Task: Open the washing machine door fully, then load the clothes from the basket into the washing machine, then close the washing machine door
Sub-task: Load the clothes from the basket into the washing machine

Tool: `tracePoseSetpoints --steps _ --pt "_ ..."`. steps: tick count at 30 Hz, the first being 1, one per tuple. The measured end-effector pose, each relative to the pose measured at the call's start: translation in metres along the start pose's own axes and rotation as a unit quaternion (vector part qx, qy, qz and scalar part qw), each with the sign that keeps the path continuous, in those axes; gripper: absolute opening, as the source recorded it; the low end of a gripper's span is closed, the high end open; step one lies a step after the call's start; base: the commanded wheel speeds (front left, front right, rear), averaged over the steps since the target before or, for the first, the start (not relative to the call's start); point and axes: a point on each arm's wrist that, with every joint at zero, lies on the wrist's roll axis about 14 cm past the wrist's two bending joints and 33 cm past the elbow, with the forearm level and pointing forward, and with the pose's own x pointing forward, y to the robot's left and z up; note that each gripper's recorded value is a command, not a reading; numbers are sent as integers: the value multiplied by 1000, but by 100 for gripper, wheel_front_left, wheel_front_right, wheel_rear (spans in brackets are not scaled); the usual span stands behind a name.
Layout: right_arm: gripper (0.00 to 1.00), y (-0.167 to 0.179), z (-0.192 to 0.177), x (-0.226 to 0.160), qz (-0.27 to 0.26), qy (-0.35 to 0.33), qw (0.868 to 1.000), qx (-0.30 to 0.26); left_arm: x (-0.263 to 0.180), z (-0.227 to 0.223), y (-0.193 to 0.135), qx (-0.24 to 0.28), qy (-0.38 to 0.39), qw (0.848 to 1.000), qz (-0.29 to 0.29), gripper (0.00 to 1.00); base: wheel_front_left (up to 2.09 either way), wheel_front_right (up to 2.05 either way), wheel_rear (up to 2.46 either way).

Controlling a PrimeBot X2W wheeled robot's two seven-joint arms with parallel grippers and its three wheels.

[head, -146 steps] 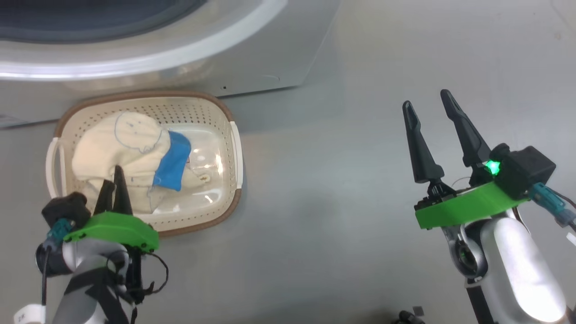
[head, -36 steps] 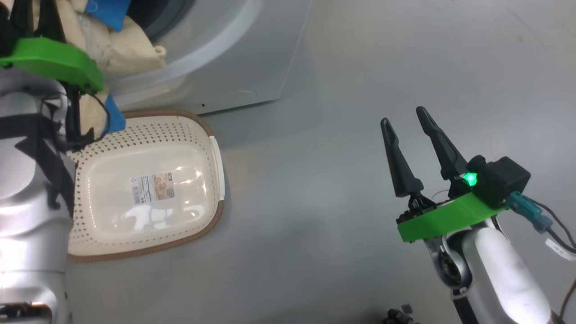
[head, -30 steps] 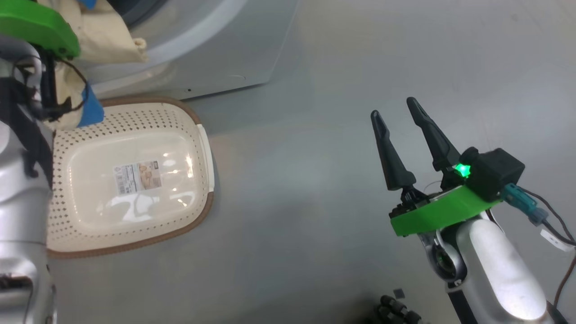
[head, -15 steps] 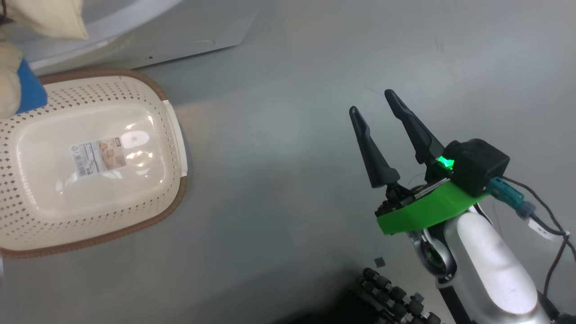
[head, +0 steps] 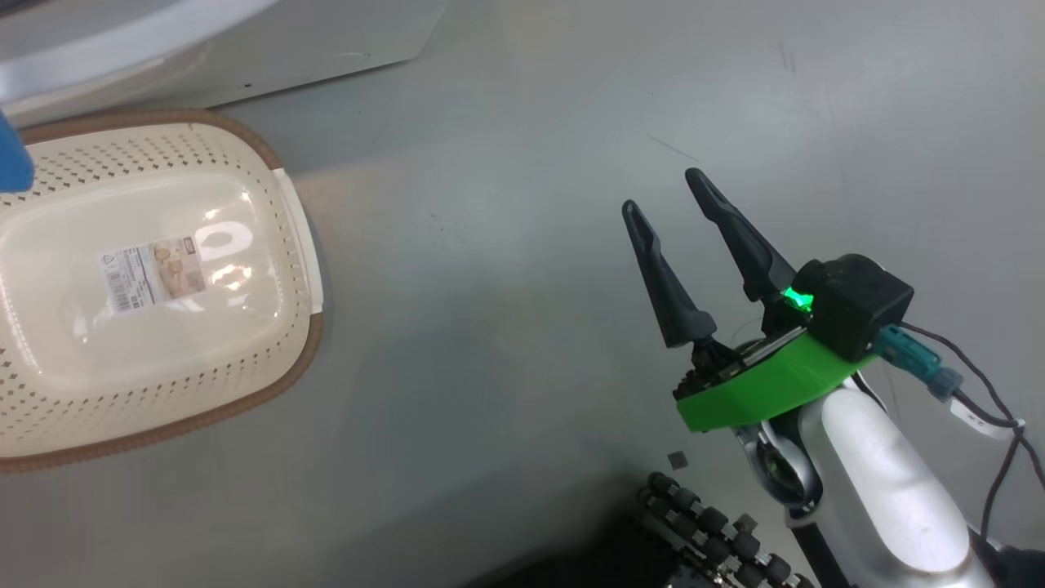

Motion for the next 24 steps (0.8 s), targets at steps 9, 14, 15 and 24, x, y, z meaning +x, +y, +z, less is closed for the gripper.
tracePoseSetpoints --steps 9,14,15,24 --pt "100 -2 -6 0 -3 8 1000 3 8 9 6 20 -27 999 12 0 0 0 0" --pt "100 -3 -7 -1 -4 10 1000 3 8 4 3 34 -25 999 6 0 0 0 0" --pt "100 -2 -7 -1 -4 10 1000 3 7 1 2 35 -20 999 4 0 0 0 0" --pt "100 -1 0 -2 -3 1 1000 6 -1 -30 -3 47 69 997 -6 49 0 0 0"
